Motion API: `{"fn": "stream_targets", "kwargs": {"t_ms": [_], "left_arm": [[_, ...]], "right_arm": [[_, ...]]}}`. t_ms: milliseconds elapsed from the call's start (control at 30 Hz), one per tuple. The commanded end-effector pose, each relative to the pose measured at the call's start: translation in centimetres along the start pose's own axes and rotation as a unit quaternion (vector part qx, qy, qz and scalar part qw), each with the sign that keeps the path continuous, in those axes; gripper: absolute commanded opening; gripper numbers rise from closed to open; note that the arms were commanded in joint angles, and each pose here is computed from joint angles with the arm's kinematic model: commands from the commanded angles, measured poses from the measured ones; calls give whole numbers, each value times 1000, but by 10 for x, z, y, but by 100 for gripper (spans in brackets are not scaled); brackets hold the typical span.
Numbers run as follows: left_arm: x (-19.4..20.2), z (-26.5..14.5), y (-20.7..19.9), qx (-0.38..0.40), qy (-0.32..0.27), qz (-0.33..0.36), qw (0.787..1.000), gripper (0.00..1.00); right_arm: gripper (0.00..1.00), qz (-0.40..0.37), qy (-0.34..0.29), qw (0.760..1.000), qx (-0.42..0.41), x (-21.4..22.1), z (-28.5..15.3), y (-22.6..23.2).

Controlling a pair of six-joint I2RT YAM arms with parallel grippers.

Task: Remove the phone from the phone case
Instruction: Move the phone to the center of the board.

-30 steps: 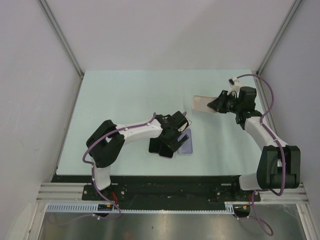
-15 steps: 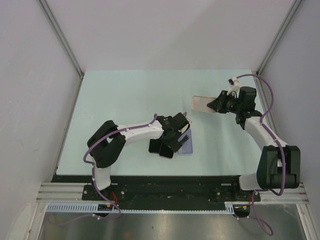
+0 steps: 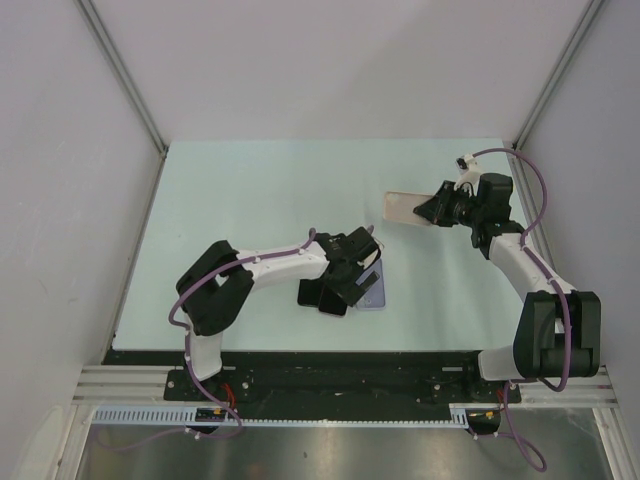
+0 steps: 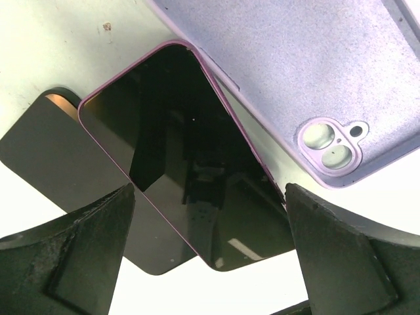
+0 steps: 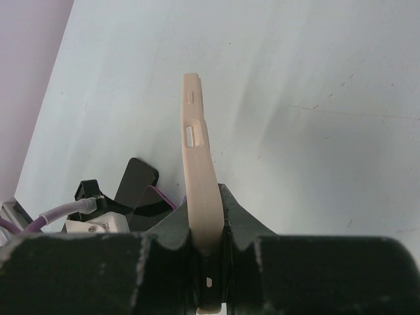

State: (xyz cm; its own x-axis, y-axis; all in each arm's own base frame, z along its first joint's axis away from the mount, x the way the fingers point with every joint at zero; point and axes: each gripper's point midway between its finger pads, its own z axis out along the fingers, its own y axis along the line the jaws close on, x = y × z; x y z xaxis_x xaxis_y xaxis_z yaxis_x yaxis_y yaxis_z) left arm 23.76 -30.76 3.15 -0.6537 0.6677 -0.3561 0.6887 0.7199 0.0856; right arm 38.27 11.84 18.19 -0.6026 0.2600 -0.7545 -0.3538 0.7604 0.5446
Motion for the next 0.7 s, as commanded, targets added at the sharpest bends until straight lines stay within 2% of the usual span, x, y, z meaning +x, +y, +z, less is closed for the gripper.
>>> {"fn": "stream_targets", "kwargs": {"t_ms": [0, 400, 667], "left_arm": [[-12, -3, -13, 15, -13, -7, 1000, 100], [-5, 5, -7, -8, -1, 1, 1000, 100], [-15, -11, -1, -17, -27, 5, 999, 100]], "right_arm": [[0, -17, -23, 999, -19, -17, -3, 12], [0, -15, -20, 999, -23, -16, -4, 14], [0, -13, -17, 999, -27, -14, -2, 15]]}}
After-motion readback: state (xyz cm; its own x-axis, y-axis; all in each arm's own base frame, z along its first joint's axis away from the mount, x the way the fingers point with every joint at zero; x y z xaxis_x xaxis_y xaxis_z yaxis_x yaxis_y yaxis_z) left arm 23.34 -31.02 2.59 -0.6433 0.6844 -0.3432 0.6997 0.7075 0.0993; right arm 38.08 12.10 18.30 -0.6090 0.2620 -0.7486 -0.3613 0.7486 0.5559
